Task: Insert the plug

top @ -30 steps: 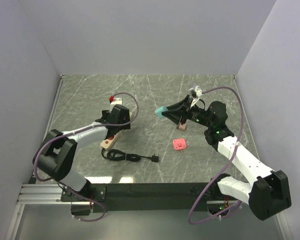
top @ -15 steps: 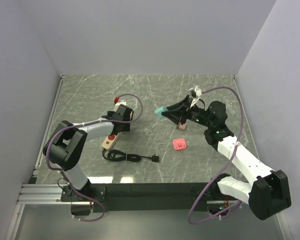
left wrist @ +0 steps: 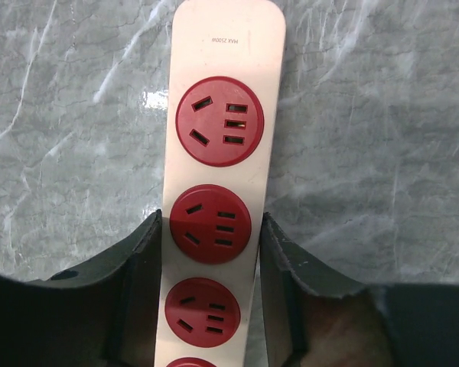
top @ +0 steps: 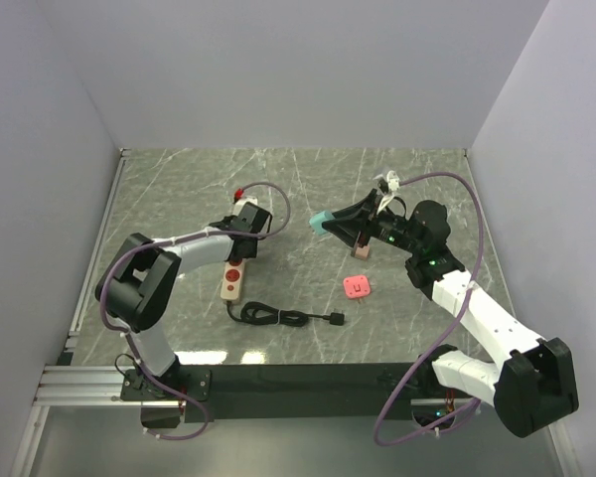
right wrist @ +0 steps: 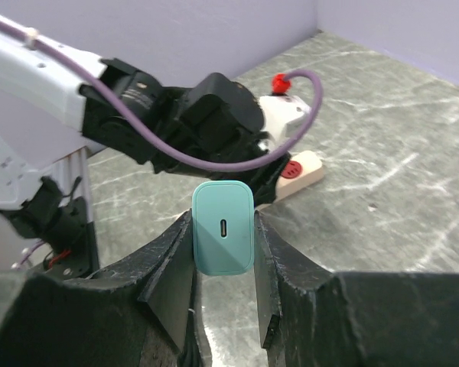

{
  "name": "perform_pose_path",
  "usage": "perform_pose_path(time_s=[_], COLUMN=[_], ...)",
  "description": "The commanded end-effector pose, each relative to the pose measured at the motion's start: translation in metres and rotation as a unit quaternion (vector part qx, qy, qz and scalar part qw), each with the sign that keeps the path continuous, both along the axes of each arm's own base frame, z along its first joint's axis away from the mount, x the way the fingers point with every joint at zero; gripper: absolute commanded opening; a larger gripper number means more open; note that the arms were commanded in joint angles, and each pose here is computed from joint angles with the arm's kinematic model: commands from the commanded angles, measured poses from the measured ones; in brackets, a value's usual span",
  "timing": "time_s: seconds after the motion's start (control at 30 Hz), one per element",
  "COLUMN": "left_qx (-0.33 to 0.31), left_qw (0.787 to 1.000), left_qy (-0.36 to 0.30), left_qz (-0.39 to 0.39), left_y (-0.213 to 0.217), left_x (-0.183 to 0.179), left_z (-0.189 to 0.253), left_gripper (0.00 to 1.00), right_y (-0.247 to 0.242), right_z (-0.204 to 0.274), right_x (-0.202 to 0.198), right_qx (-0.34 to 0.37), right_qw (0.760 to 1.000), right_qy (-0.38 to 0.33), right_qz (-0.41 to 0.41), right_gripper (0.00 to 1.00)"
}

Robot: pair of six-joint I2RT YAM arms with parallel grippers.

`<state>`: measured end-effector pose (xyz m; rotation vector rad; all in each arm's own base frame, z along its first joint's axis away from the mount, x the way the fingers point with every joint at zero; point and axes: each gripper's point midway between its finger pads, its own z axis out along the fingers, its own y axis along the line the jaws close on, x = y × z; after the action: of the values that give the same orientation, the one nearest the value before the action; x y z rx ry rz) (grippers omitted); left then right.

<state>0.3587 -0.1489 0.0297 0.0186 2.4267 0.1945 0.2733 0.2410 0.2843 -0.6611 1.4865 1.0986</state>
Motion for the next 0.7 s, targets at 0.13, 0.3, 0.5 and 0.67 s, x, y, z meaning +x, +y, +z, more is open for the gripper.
perform_pose_path(time_s=[0.13,0.3,0.5,0.67], left_qx=[-0.128,-0.145,-0.171,-0.203], left_qw=[0.991,0.989,0.984,0.975], left_qy=[-0.005,-0.013,-0.024,-0.041], left_qz=[-0.028,-0.011,0.035,0.078], left_y=[-0.075,-0.086,-0.072,-0.052], left_x=[0.034,0.056,0.092,0.114], left_z=[-0.007,-0.01,-0.007,-0.002], left_gripper=[0.0,0.0,0.0,0.0], right_y=[-0.01,-0.015,-0.017,-0.017], right_z=[0.006,0.004,0.003,-0.005], right_x=[0.022,0.023,0.026,0.034], right_qx=[-0.016,-0.016,-0.016,-0.031], right_qw=[0.996,0.994,0.992,0.987], right_qy=[-0.004,-0.001,0.002,0.013], right_qz=[-0.086,-0.111,-0.125,-0.157], right_gripper=[0.0,0.0,0.0,0.0])
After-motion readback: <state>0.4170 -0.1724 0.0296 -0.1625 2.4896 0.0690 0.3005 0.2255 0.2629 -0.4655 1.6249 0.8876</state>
